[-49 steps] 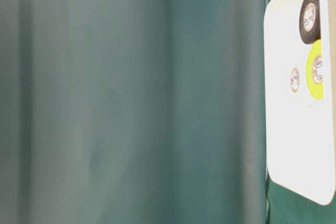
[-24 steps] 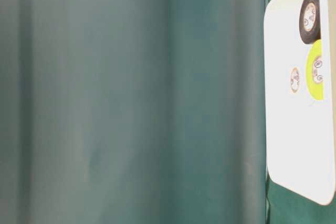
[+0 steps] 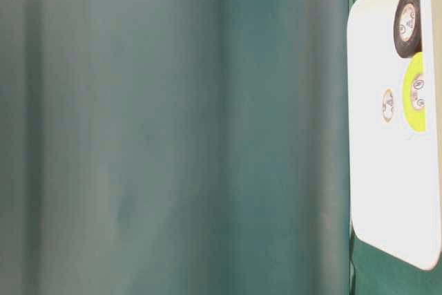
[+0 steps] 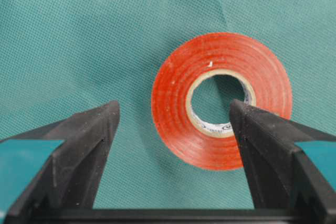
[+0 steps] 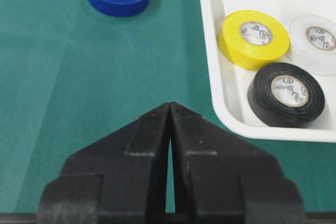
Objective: Put the tape into the white case with the left arm.
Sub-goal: 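Lower the left gripper onto the red tape roll and grasp it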
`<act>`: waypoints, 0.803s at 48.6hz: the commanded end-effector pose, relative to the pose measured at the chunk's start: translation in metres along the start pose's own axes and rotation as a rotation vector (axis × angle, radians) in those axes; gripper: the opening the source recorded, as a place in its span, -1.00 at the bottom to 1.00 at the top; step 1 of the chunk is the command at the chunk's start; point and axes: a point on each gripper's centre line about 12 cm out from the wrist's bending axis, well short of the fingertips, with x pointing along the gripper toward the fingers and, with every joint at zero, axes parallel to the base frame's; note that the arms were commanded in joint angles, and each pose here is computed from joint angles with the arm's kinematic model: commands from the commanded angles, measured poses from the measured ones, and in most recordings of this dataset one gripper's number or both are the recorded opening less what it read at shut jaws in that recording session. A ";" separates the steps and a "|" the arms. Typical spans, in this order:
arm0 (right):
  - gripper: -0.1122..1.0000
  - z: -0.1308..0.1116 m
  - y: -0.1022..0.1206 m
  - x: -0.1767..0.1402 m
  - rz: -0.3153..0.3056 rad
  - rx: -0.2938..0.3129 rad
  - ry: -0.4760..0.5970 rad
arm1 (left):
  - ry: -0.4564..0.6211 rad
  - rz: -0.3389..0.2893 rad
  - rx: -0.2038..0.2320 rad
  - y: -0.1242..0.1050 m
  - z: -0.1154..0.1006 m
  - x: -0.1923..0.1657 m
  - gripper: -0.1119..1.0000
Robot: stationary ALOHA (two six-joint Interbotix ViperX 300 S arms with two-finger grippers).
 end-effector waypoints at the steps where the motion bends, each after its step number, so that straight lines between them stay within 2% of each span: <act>1: -0.97 0.007 0.000 0.001 -0.001 0.002 -0.021 | -0.025 0.001 0.004 0.000 0.008 -0.003 0.70; 31: -0.97 0.006 0.000 0.001 -0.001 0.002 -0.020 | 0.076 -0.011 0.016 0.001 0.007 0.031 0.65; 36: -0.97 0.006 0.000 0.001 -0.001 0.002 -0.018 | 0.070 -0.010 0.016 0.001 0.008 0.030 0.52; 39: -0.97 0.006 0.000 0.001 -0.001 0.002 -0.017 | 0.067 -0.010 0.014 0.001 0.009 0.029 0.29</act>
